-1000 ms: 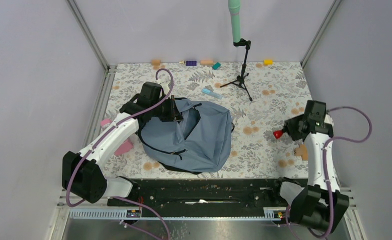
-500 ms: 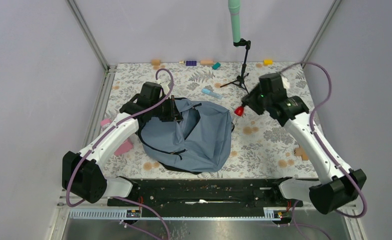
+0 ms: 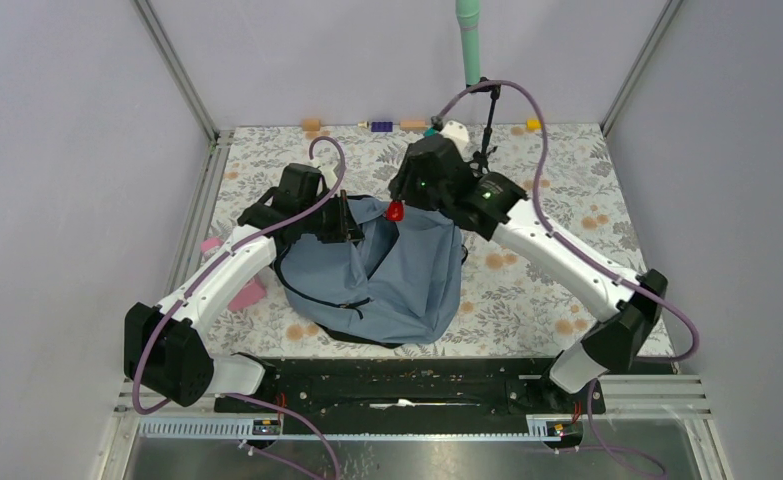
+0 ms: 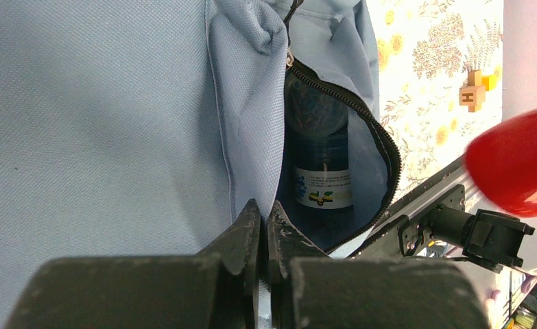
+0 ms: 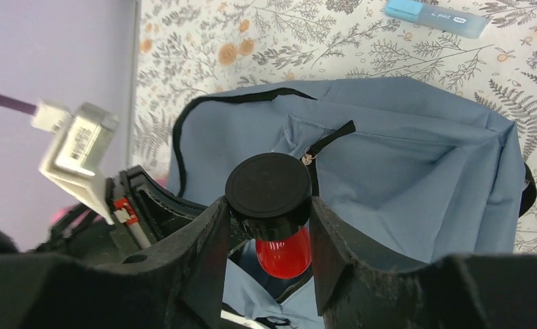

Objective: Pack the student bag
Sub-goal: Place the personal item in the student bag.

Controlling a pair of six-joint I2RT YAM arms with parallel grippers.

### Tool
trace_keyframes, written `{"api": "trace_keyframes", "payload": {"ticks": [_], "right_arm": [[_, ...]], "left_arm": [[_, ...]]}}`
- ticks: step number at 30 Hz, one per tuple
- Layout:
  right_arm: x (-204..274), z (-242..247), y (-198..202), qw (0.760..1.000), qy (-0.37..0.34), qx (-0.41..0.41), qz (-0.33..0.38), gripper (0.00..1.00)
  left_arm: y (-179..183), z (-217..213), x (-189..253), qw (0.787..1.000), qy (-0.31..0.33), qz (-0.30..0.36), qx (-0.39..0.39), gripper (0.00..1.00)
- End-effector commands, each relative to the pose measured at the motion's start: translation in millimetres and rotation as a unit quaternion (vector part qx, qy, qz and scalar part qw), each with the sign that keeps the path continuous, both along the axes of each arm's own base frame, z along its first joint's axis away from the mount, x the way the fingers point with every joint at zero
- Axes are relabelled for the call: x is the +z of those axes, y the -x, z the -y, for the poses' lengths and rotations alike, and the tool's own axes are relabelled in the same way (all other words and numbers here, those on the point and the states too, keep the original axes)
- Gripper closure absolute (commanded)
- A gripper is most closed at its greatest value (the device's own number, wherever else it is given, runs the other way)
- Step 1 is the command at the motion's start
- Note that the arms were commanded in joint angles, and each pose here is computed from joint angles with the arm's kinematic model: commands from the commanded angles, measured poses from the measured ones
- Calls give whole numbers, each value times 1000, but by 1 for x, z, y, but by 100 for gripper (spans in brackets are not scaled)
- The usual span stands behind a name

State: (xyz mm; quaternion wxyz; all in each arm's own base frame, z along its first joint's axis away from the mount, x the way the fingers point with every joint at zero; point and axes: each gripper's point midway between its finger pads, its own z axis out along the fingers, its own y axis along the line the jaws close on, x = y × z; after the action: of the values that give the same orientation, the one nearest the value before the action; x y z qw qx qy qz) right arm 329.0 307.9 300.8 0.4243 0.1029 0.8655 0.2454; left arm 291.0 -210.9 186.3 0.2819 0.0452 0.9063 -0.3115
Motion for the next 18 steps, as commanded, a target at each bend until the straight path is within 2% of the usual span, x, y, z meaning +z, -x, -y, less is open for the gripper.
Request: {"api": "trace_keyframes", "payload": {"ticks": [1, 10, 18], "right_arm": [[9, -19, -5, 997, 46, 18, 62, 67], [-31, -66, 8, 987, 109, 87, 85, 66], [-90, -45, 14, 975, 193, 85, 75, 63]], "left_arm": [[-21, 1, 42, 996, 32, 80, 6, 100], [-22, 1, 42, 996, 34, 78, 7, 100], [-24, -3, 43, 996, 33, 81, 13, 100]]}}
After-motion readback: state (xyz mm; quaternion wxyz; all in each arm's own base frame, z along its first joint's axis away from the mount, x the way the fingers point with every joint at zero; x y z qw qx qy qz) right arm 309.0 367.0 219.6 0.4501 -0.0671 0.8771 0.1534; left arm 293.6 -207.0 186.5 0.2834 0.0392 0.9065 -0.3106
